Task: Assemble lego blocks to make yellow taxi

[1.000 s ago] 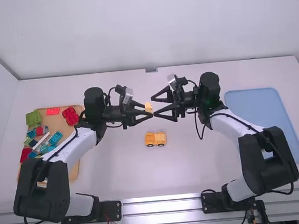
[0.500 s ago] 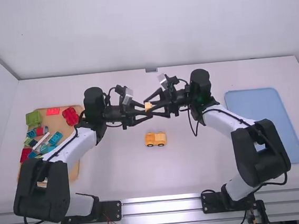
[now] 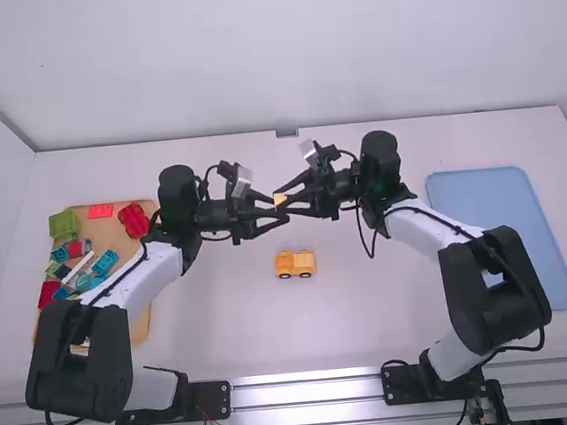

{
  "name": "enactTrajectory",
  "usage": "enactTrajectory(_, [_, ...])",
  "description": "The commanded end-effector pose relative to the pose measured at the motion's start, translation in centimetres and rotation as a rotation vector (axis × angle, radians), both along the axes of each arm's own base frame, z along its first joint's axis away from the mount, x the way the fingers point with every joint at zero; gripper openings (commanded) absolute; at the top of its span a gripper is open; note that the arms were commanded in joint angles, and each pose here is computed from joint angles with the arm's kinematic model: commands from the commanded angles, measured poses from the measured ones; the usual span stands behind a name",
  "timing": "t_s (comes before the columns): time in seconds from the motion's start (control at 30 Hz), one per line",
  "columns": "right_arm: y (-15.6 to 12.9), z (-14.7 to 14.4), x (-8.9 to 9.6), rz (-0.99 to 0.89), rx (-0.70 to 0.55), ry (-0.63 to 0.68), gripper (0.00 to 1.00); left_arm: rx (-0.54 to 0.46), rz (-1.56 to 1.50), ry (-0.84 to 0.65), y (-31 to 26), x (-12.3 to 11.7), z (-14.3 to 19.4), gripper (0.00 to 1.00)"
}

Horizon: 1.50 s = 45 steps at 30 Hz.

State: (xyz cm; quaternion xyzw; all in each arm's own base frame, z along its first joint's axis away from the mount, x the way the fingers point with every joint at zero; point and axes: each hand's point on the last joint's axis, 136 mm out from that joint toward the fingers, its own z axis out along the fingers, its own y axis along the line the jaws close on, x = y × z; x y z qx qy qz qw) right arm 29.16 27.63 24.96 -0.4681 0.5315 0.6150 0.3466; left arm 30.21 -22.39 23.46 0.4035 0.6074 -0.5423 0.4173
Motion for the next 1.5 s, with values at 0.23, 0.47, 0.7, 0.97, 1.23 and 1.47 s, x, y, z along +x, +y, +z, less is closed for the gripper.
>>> enactTrajectory(0.23, [-0.7,0.8,3.5,-0.158,0.004,0.003,0.06,0.024,0.103,0.022,0.1,1.9,0.0,0.99])
enactTrajectory(0.47, [-2.9,-0.2,7.9,-0.390,-0.022,0.039,0.06,0.184,0.404,0.172,2.2,5.8,-4.7,0.99])
enactTrajectory(0.7, [-6.3,-8.0,13.0,-0.816,-0.327,0.163,0.10,0.466,0.812,0.218,8.2,9.4,-10.1,0.99])
enactTrajectory(0.97, [-5.2,-12.0,11.0,-0.880,-0.750,0.121,0.11,0.505,0.995,0.082,11.4,11.3,-7.6,0.99])
enactTrajectory(1.23, [0.5,-12.1,8.3,-0.649,-0.849,-0.067,0.16,0.397,1.265,-0.019,17.3,7.9,-2.6,0.99])
enactTrajectory(1.47, [5.9,-15.7,6.2,-0.420,-0.961,-0.156,0.18,0.238,1.520,-0.210,22.7,1.2,0.2,0.99])
